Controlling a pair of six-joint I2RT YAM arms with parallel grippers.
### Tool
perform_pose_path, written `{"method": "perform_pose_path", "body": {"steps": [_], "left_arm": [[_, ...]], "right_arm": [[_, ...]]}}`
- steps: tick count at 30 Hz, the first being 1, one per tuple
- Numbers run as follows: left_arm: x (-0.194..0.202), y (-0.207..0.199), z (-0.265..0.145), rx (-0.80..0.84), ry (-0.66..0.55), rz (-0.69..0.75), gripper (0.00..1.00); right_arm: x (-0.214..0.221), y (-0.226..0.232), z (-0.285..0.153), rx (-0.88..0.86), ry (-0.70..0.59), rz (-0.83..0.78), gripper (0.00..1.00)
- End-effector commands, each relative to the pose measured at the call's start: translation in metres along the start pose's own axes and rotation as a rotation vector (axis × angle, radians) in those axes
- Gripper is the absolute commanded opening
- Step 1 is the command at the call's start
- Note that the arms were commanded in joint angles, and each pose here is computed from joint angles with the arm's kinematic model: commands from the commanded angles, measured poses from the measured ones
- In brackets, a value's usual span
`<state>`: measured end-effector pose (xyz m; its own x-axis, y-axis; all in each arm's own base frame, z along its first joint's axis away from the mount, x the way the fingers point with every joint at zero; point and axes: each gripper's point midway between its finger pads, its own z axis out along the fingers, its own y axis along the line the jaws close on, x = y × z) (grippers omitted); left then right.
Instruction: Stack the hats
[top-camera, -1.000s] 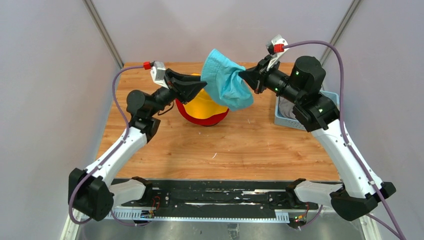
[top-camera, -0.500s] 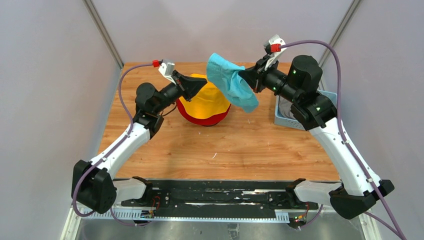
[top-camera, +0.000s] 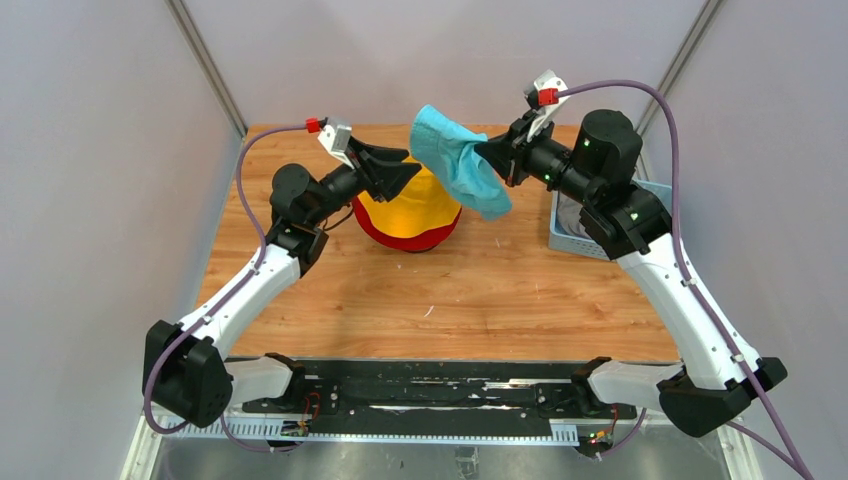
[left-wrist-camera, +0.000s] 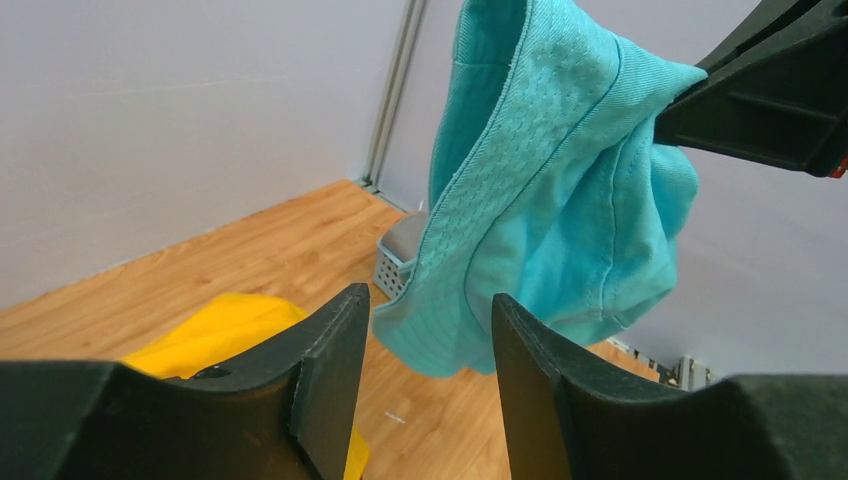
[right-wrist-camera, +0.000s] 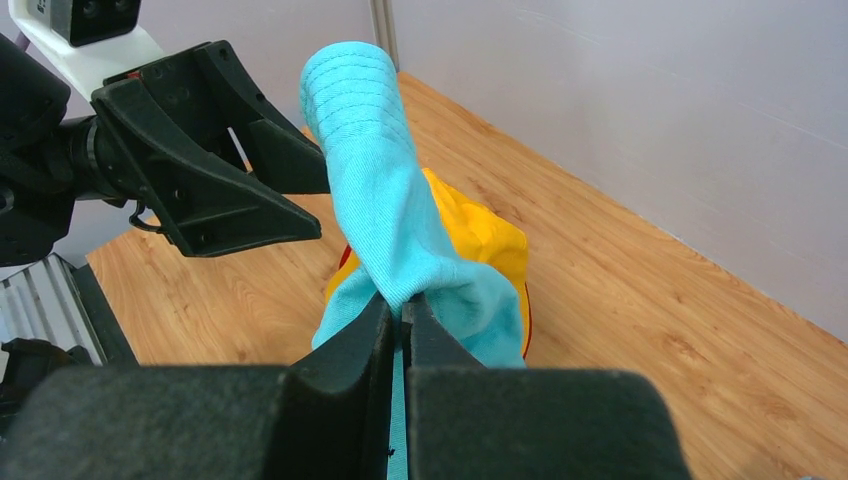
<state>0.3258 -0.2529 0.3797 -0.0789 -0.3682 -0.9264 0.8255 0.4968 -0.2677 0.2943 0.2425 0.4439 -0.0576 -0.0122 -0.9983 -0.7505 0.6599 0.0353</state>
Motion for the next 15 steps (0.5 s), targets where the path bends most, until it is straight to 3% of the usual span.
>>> {"method": "perform_pose_path", "body": {"steps": [1,11,13,15], "left_arm": [[-0.018,-0.008,0.003,0.027,-0.041,0.061,0.54],[-0.033,-0.025,0.019,0.159,-0.085,0.047,0.52],[-0.035,-0.03,0.023,0.192,-0.087,0.035,0.35],[-0.035,-0.031,0.025,0.207,-0.088,0.015,0.08]], "right_arm": [[-0.007,0.01,-0.003,-0.041,-0.031,-0.024,0.01],[-0.006,0.011,-0.004,-0.042,-0.028,-0.023,0.01],[-0.007,0.009,-0.004,-0.03,-0.029,-0.025,0.01],[-0.008,0.006,-0.004,-0.017,-0.031,-0.03,0.01]]}}
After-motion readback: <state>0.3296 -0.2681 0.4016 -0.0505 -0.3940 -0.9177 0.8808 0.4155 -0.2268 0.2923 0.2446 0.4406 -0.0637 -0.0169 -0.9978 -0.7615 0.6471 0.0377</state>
